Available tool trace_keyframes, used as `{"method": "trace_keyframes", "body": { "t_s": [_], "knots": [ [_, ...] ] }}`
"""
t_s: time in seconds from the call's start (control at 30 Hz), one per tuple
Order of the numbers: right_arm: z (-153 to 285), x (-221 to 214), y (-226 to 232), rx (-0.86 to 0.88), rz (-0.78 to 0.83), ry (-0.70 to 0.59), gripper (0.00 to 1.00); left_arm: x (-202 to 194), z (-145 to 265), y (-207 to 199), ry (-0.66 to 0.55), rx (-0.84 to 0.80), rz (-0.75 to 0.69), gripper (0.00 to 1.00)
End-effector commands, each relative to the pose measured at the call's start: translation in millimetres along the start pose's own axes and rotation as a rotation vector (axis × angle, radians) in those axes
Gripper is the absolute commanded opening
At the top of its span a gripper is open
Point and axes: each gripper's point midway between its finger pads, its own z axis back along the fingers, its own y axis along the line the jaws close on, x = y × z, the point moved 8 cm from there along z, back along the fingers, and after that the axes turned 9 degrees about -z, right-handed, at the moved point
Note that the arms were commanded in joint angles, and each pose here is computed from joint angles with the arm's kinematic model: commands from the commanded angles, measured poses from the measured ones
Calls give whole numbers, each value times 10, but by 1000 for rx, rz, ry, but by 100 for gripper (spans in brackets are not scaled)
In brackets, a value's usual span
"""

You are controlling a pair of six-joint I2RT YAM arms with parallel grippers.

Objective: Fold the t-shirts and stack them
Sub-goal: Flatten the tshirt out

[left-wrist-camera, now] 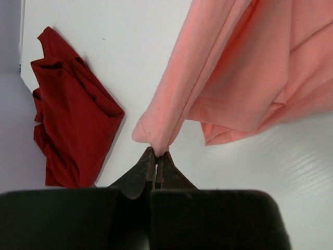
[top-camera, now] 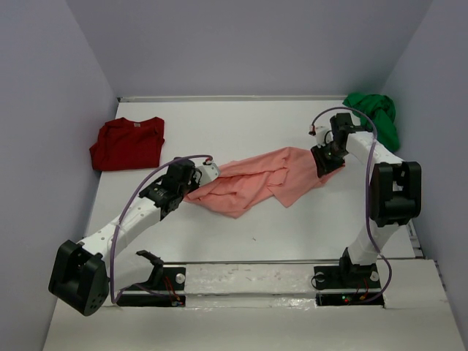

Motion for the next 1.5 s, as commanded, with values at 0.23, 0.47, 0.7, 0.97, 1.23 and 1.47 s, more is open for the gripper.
{"method": "trace_keyframes", "body": {
  "t_s": [0.23, 0.47, 0.7, 0.97, 1.23, 1.47],
  "knots": [
    [-45, -108, 20, 60, 38, 54, 42, 21, -19, 3, -12, 6, 42, 0],
    [-206, -73, 36, 64, 48, 92, 44, 13, -34, -19, -5, -4, 46, 0],
    [-404, -23, 74, 22, 72, 126, 43, -17, -47, -60, 3, -14, 43, 0],
    [-344, 25, 102, 7, 83, 101, 29, -23, -73, -99, 1, -30, 47, 0],
    [-221, 91, 113, -1, 86, 78, 32, -20, -55, -93, 1, -34, 50, 0],
    [-209, 133, 111, 1, 84, 78, 37, -35, -40, -109, 4, -42, 49, 0]
  ]
}}
